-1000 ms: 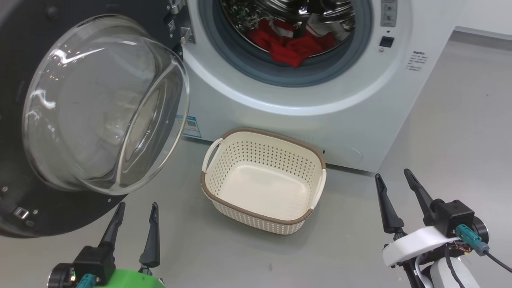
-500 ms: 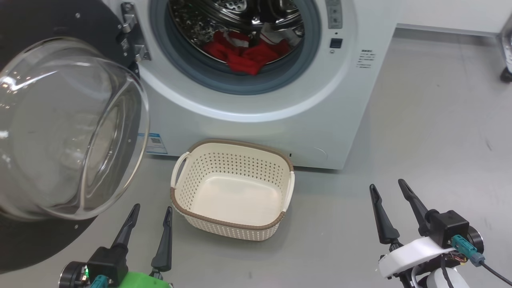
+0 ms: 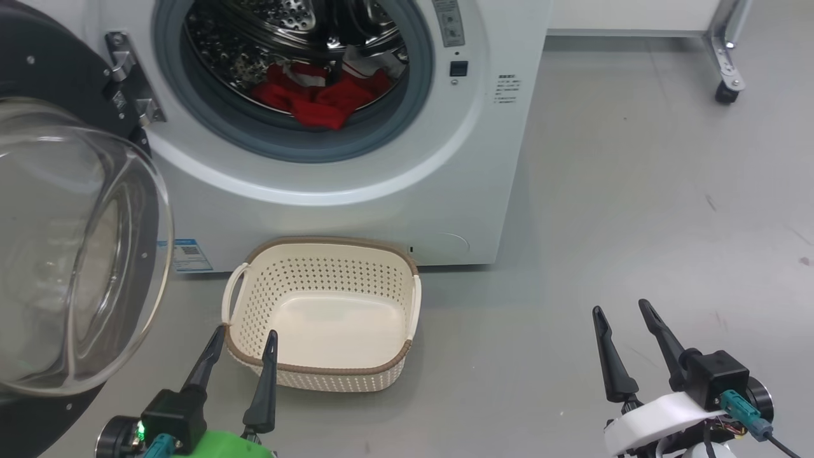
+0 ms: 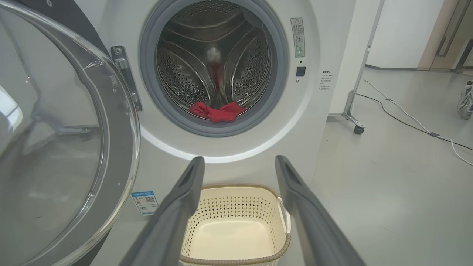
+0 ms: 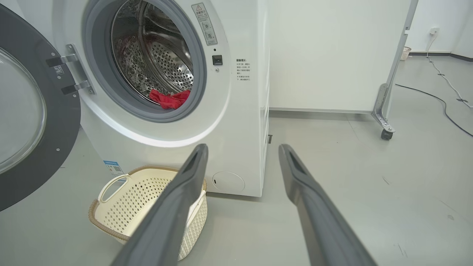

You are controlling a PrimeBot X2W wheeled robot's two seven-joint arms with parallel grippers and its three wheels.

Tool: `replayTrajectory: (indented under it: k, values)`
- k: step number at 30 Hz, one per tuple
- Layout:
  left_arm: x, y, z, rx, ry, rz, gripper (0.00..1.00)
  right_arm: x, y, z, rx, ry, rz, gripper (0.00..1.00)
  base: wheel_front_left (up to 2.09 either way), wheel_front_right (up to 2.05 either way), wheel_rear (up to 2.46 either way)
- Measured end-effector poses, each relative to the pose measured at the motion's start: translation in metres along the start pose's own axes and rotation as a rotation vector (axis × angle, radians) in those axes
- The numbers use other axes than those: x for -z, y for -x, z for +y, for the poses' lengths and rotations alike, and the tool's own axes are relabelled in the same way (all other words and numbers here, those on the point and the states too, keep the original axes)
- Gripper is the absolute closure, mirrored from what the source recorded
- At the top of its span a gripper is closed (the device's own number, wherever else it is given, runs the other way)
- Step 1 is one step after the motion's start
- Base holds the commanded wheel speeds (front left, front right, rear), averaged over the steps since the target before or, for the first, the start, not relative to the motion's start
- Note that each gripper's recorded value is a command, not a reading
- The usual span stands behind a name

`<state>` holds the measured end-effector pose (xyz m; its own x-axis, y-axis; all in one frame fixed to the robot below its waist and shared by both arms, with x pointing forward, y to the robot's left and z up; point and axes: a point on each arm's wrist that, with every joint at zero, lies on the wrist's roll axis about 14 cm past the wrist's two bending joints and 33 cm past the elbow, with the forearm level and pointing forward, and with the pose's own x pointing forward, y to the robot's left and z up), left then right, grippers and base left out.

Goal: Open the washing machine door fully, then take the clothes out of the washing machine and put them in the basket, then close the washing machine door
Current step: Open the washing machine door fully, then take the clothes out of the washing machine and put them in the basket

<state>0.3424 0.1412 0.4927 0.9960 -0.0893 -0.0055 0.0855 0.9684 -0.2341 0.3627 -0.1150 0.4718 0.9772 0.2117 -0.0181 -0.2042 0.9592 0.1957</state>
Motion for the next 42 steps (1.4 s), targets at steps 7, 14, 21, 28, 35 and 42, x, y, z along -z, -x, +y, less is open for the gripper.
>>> replayTrajectory:
  k: [7, 14, 21, 28, 35, 42]
  values:
    - [0.004, -0.006, -0.014, 0.046, 0.001, 0.020, 0.00, -0.001, 0.012, -0.013, 0.052, -0.003, -0.006, 0.00, 0.00, 0.00, 0.00]
    - [0.007, -0.007, -0.020, 0.062, 0.002, 0.037, 0.00, -0.003, 0.016, -0.016, 0.071, -0.022, -0.014, 0.00, 0.00, 0.00, 0.00]
    - [0.008, -0.006, -0.020, 0.061, 0.001, 0.047, 0.00, -0.003, 0.018, -0.016, 0.075, -0.026, -0.013, 0.00, 0.00, 0.00, 0.00]
    - [0.008, -0.006, -0.018, 0.051, -0.001, 0.052, 0.00, -0.003, 0.018, -0.014, 0.071, -0.030, -0.014, 0.00, 0.00, 0.00, 0.00]
    - [0.008, -0.005, -0.019, 0.053, -0.001, 0.053, 0.00, -0.004, 0.019, -0.013, 0.071, -0.033, -0.017, 0.00, 0.01, -0.01, 0.00]
    - [0.007, -0.005, -0.018, 0.041, -0.007, 0.051, 0.00, -0.005, 0.020, -0.014, 0.078, -0.032, -0.021, 0.00, 0.22, -0.22, 0.00]
